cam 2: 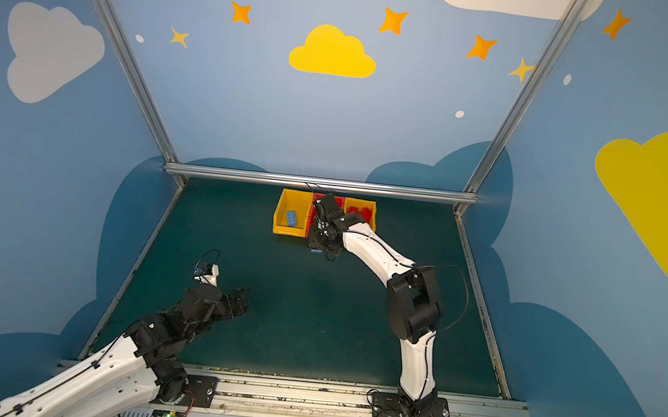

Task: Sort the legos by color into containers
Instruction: 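Carry the light blue brick with the right gripper over the yellow bin, then open the right gripper to drop the light blue brick into the yellow bin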

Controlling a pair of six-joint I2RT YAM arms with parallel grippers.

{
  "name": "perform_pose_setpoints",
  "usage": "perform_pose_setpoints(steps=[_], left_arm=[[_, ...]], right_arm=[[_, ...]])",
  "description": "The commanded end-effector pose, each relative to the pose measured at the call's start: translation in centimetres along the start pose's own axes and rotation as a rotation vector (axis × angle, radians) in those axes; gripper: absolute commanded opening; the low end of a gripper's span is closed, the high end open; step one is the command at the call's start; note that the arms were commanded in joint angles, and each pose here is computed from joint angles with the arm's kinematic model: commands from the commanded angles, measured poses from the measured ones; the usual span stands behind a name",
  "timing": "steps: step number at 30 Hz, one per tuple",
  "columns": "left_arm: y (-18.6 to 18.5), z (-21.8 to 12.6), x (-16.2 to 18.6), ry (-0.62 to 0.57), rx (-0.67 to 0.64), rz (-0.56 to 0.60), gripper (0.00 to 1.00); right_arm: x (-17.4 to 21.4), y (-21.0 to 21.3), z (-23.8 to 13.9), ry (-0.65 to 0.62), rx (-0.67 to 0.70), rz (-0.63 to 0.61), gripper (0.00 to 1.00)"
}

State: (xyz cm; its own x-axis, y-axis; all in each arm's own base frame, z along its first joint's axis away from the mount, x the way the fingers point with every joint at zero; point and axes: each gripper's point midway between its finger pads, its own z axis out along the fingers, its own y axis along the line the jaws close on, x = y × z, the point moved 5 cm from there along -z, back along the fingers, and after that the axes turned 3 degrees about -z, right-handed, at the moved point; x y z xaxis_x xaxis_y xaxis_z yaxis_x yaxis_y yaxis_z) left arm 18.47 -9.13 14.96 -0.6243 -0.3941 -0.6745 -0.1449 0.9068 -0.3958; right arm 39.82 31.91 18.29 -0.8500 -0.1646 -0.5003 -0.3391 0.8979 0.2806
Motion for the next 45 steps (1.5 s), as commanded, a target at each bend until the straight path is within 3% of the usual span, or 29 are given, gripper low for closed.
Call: perform_pose_setpoints(steps=[1,4,14,39,41,43,44,45], left_arm=[[0.5,-0.4,-0.5,-0.008,-0.051,-0.015,1.00],[0.6,-0.5,-0.9,-0.018,-0.073,-0.022,1.00],[0.2,-0.2,-1.6,0.004,-0.123,-0.011,1.00],[0.0,-1.2,-2.5,-0.002,-0.129,-0.017,1.00],[0.1,-1.4,-2.5,-0.006,-0.126,-0.020,1.00],[0.2,-1.7,-2.6,-0.011,-0.127,-0.022,1.00],[0.3,-1.8,-2.7,-0.015,-0.127,-0.023,1.00],[0.4,-2.0,-2.8,-0.021,-0.129,-0.030,1.00]], right_arm=[[-2.9,1.0,1.4,-0.013,-0.096,-0.069,0.24],[-5.9,2.1,3.2,-0.061,-0.203,-0.095,0.25],[-11.4,1.8,6.4,-0.231,-0.287,-0.111,0.27],[-13.2,1.6,8.3,-0.301,-0.346,-0.083,0.36],[-13.2,1.5,8.3,-0.305,-0.340,-0.080,0.47],[-13.4,1.4,8.2,-0.313,-0.335,-0.079,0.75],[-13.5,1.5,8.1,-0.316,-0.339,-0.081,0.85],[-13.6,1.6,7.9,-0.321,-0.342,-0.084,0.88]])
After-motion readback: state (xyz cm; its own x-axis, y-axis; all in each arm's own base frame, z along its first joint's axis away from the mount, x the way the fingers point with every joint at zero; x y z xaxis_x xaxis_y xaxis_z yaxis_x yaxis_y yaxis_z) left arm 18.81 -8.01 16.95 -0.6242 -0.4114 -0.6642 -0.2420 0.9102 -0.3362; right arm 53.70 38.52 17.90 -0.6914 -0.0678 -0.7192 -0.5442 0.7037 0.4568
